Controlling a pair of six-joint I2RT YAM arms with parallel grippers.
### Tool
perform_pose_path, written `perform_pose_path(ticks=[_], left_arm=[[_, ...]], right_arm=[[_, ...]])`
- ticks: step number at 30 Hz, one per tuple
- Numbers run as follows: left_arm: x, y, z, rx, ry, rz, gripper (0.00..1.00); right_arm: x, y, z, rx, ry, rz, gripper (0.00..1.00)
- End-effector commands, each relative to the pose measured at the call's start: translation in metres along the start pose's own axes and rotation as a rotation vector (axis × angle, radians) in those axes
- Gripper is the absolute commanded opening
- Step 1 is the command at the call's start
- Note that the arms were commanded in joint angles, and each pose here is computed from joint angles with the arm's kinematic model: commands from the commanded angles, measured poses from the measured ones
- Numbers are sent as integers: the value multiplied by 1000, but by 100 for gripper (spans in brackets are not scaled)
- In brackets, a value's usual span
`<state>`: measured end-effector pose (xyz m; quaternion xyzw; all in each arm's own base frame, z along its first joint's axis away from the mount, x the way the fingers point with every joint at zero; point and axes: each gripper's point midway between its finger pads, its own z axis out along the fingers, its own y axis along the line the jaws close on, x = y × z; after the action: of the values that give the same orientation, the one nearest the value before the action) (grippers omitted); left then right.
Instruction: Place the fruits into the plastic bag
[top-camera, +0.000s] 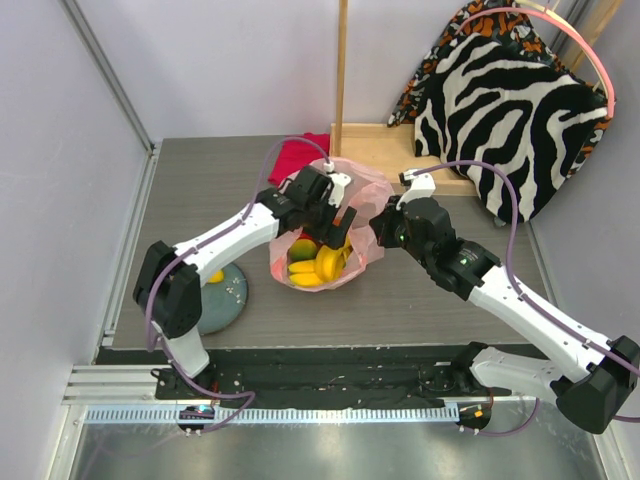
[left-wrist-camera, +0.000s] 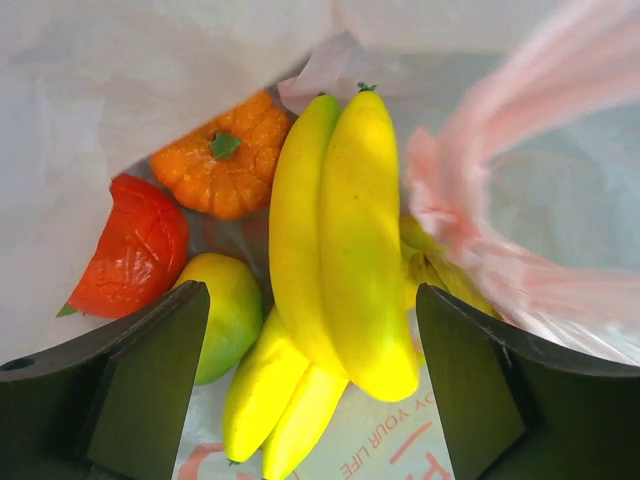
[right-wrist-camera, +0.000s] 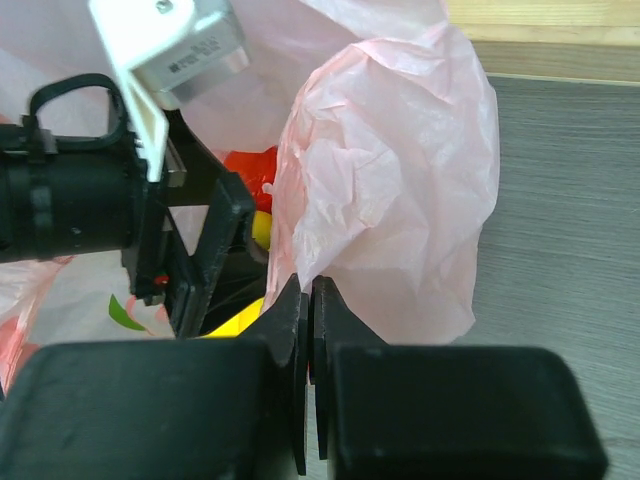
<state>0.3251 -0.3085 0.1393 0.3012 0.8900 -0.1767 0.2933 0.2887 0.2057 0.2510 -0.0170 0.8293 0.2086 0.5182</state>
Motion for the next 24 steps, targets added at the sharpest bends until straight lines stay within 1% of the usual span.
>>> perform_pose_path(ticks=[1,6,10,12,15,18,21,24], left_arm=[[-48,-18,-48,72,-168,16,90],[-63,-43,-86,197,-247,72,92],[-62,-66,-116,327,-273,139,94],[-64,-71,-129,367,-290,146,94],[-73,-89,-154,510,-356,141,96],[-81,-106,-171,637,-395,138,96],[-92,-115,-177,695,-425,136,96],[-115,-111,-182,671,-502,131,96]], right_arm=[[-15,1,2,16,-47,29,1],[-14,0,2,19,-44,31,1],[-13,-1,3,25,-42,32,1],[-12,-2,3,26,-41,31,1],[-11,-1,3,24,-38,33,1],[-10,1,4,15,-34,36,1],[-10,1,4,13,-32,42,1],[-10,1,2,9,-36,46,1]])
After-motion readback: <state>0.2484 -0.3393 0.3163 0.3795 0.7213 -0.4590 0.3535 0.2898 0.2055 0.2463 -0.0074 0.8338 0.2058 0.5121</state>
